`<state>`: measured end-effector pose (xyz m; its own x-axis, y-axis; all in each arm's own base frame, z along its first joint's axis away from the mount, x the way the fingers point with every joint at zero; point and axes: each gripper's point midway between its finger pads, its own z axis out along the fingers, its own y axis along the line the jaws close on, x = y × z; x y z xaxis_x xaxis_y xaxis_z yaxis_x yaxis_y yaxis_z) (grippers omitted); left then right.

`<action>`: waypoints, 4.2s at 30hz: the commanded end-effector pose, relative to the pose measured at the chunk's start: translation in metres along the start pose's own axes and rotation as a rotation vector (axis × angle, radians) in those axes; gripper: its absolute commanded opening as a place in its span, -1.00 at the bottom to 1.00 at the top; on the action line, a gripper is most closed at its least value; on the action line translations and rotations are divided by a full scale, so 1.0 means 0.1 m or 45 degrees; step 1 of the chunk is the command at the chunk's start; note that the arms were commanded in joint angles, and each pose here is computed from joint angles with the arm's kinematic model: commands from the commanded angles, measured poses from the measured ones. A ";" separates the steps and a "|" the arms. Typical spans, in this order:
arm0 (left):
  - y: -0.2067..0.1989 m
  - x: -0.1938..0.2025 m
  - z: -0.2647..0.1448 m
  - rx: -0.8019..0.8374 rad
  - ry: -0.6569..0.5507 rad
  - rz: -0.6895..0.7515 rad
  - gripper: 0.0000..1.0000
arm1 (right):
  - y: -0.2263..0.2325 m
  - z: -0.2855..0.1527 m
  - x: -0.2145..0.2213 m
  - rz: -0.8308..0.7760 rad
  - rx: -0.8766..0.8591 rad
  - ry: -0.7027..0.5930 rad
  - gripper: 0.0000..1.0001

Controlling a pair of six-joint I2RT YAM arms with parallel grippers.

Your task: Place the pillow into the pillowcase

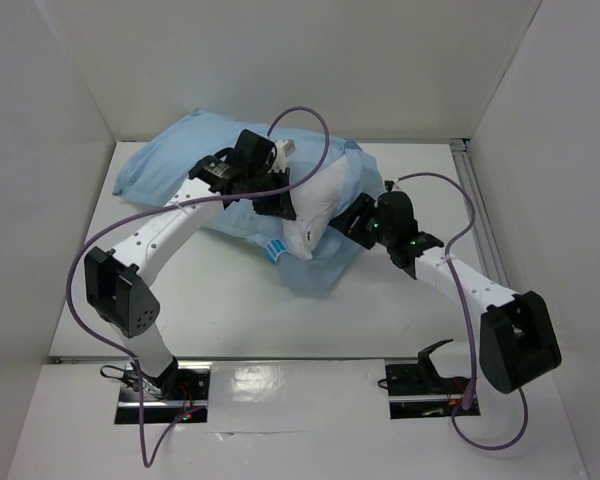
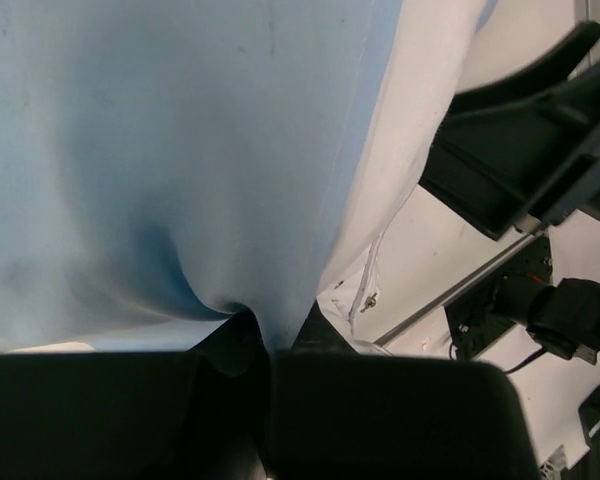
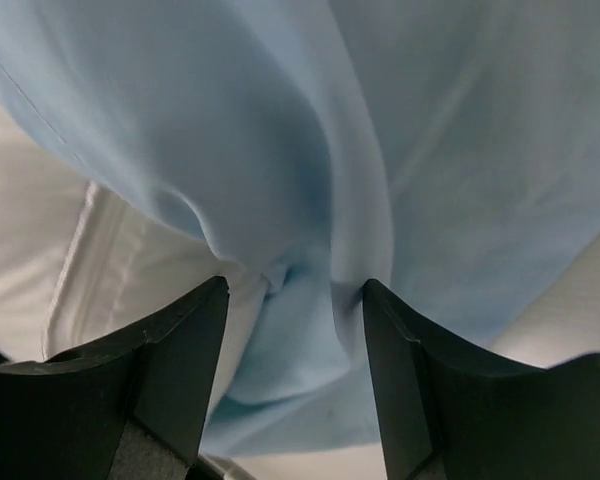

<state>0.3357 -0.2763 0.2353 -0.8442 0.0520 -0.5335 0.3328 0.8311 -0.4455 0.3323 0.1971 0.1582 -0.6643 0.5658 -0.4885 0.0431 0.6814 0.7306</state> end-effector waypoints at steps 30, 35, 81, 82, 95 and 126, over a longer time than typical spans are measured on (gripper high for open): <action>-0.20 -0.44 -0.13 0.228 -0.127 0.024 -1.00 | 0.75 -0.07 -0.23 -0.172 0.175 -0.302 -0.12; -0.22 -0.45 -0.17 0.233 -0.139 0.029 -1.00 | 0.57 0.08 -0.19 -0.122 0.222 -0.297 -0.12; -0.29 -0.49 -0.24 0.291 -0.167 0.019 -1.00 | 0.17 0.56 -0.43 -0.049 0.329 -0.392 -1.00; -0.26 -0.50 -0.19 0.271 -0.162 -0.022 -1.00 | 0.15 0.51 -0.40 -0.089 0.328 -0.370 -1.00; 0.20 -1.05 0.48 0.066 -0.442 -0.418 -1.00 | 1.17 -0.55 0.30 -0.836 -0.407 0.183 -1.00; -0.40 -0.52 -0.44 0.291 -0.057 0.086 -1.00 | 1.38 -0.62 -0.51 -0.800 -0.284 -0.075 -1.00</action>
<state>0.3650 -0.3202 0.2796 -0.8554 0.0442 -0.5161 0.4112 0.6638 -0.6247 0.3090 0.2227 0.2712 -0.5708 0.0451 -0.8198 -0.4411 0.8253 0.3526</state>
